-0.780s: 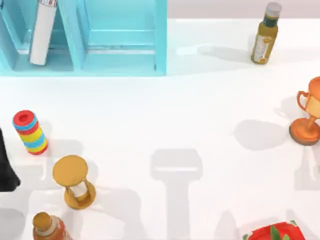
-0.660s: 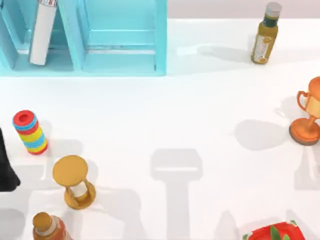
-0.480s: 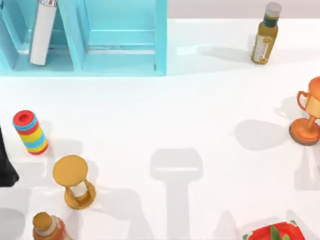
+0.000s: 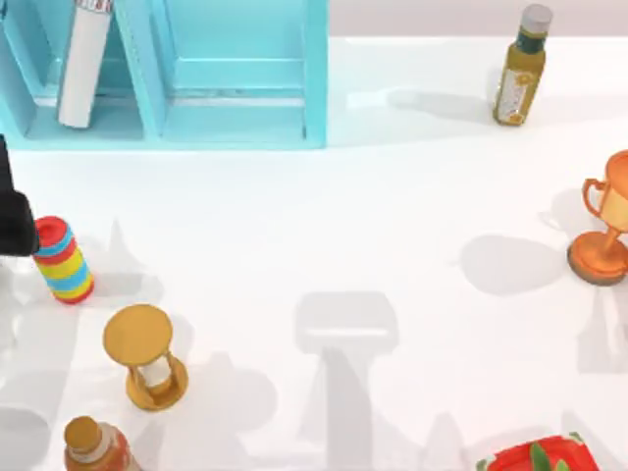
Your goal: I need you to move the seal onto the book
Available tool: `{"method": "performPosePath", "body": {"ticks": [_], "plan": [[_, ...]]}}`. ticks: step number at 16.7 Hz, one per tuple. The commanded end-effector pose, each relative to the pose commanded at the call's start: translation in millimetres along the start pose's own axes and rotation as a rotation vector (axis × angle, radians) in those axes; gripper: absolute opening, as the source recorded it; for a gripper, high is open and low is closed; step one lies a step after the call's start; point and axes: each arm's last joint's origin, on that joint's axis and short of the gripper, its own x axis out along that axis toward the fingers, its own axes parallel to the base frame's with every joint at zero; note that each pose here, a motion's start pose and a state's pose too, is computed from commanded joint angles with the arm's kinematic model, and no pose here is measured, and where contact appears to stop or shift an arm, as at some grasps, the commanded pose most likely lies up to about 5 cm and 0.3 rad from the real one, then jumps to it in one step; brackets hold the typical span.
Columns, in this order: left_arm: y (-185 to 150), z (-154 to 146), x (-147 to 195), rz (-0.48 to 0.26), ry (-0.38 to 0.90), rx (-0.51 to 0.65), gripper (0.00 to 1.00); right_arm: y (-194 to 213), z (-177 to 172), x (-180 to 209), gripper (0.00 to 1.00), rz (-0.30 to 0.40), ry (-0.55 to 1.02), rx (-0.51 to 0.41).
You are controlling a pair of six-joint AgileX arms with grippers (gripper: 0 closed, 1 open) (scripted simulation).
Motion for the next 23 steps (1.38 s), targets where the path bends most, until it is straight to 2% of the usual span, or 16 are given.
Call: {"method": "performPosePath", "body": {"ticks": [4,8,12,17,23], "plan": [[-7,-14,65,-0.009,0.096,0.077,1.00,0,0,0,1.00,0.000,0.000,0.000],[-18,-46,122,-0.009,0.138,0.153,1.00,0,0,0,1.00,0.000,0.000,0.000],[-30,-85,163,-0.003,0.142,0.217,1.00,0,0,0,1.00,0.000,0.000,0.000],[-39,-122,187,0.006,0.133,0.265,1.00,0,0,0,1.00,0.000,0.000,0.000],[-38,-126,188,0.011,0.137,0.268,1.00,0,0,0,1.00,0.000,0.000,0.000]]}}
